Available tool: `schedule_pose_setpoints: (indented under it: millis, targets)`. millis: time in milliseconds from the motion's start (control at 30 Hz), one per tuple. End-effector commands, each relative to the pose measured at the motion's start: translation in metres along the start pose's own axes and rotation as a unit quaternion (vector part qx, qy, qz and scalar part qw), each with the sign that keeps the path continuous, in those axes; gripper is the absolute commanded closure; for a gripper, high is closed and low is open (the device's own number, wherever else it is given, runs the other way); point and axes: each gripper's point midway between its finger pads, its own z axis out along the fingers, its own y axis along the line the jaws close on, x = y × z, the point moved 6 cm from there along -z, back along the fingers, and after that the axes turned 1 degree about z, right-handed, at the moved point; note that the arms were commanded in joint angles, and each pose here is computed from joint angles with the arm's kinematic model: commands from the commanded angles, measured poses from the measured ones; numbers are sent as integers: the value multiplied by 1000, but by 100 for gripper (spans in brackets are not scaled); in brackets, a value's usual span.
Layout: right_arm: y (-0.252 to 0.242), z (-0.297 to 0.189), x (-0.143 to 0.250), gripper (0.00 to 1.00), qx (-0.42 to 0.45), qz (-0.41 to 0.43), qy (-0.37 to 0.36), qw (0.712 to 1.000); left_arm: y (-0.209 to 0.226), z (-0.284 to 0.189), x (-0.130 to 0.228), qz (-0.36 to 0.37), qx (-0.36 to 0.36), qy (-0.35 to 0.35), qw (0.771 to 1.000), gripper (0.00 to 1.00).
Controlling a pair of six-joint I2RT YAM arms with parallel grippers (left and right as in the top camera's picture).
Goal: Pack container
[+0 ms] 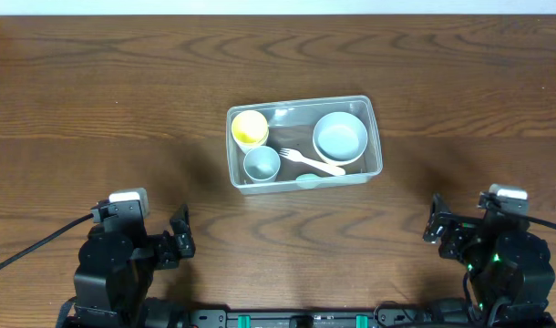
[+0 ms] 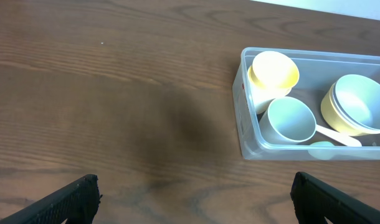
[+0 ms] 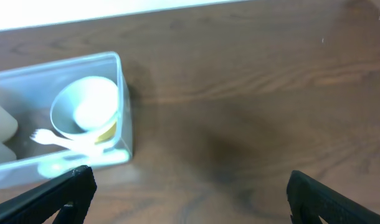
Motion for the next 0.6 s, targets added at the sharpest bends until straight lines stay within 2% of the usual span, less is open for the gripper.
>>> schedule_pose_setpoints:
  millis: [0, 400, 567]
  targets:
    - [-1, 0, 8, 1, 5, 1, 16, 1000, 3, 1, 0, -9, -11, -2, 1000, 2]
    - [-9, -3, 36, 1, 24, -12, 93, 995, 3, 1, 0, -9, -11, -2, 1000, 2]
    - [-9, -12, 39, 1, 12, -12, 77, 997, 3, 1, 0, -10, -11, -2, 1000, 2]
